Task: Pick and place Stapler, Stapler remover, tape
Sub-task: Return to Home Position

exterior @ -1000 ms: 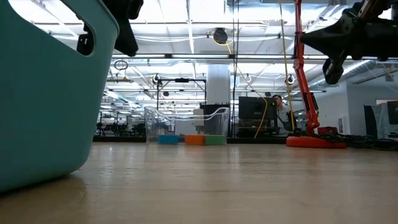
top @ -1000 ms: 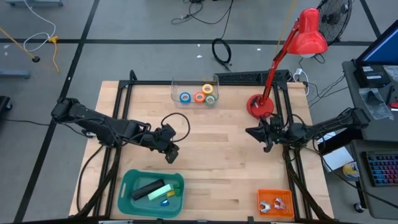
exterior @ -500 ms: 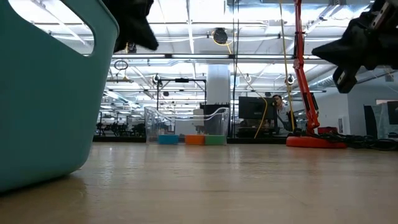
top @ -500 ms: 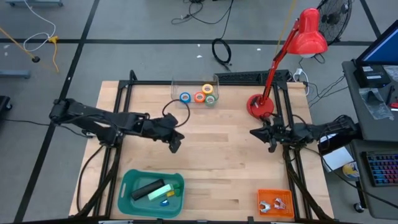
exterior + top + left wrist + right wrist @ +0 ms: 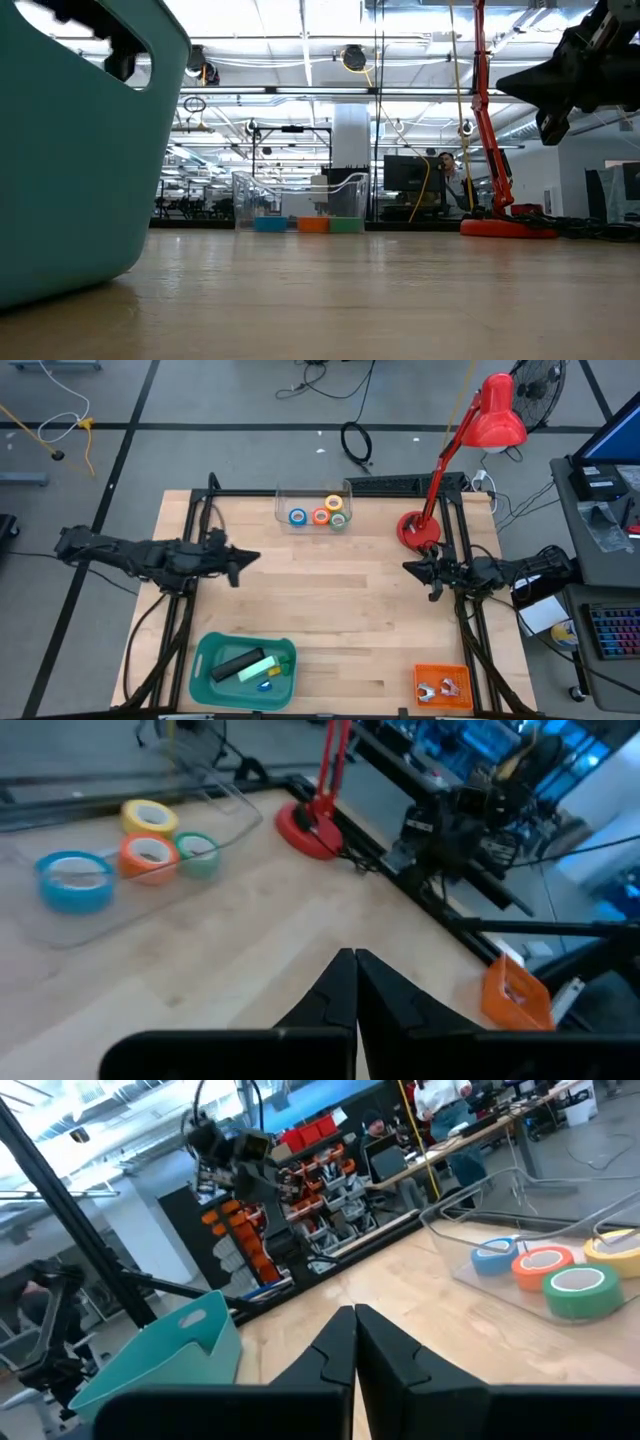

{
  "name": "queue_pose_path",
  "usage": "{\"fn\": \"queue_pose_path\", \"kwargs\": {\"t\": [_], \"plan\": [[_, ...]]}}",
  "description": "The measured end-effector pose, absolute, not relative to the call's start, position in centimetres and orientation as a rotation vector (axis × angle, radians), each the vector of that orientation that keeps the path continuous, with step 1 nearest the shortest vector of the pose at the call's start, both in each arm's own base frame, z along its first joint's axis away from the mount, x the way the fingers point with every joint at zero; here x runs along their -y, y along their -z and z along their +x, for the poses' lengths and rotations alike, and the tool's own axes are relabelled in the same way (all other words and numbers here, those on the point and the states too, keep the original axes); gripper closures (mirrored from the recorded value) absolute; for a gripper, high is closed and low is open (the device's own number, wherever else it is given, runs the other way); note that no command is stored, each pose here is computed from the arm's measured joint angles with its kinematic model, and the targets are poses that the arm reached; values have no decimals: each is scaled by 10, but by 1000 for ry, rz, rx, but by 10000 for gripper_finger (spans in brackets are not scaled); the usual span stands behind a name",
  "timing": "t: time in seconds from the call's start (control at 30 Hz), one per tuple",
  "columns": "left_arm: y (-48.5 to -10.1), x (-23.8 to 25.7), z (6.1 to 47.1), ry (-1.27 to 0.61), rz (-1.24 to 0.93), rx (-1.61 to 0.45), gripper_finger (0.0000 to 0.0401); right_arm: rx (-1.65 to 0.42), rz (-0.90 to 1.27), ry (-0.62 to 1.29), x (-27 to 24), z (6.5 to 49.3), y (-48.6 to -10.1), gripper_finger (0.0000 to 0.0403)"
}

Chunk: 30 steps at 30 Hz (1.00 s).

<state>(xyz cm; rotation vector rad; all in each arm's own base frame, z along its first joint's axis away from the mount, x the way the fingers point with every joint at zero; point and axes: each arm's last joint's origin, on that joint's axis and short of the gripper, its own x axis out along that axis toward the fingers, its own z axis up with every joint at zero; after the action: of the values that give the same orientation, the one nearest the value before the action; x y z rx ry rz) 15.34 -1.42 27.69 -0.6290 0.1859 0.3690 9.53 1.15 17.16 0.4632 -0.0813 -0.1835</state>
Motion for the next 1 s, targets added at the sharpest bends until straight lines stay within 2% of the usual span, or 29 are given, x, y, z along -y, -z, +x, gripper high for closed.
{"fn": "queue_pose_path", "kwargs": {"t": [0.33,0.73,0.9,1.0], "plan": [[-210,9,100,-424,-603,-34,400,93,441,180,-12,95,-173,403],[-175,10,94,-270,-232,57,401,102,446,179,-11,95,-174,403],[-174,6,94,-324,-193,94,400,104,446,178,-11,95,-174,403],[-174,1,94,-441,-302,122,393,106,447,178,-11,95,-174,403]]}}
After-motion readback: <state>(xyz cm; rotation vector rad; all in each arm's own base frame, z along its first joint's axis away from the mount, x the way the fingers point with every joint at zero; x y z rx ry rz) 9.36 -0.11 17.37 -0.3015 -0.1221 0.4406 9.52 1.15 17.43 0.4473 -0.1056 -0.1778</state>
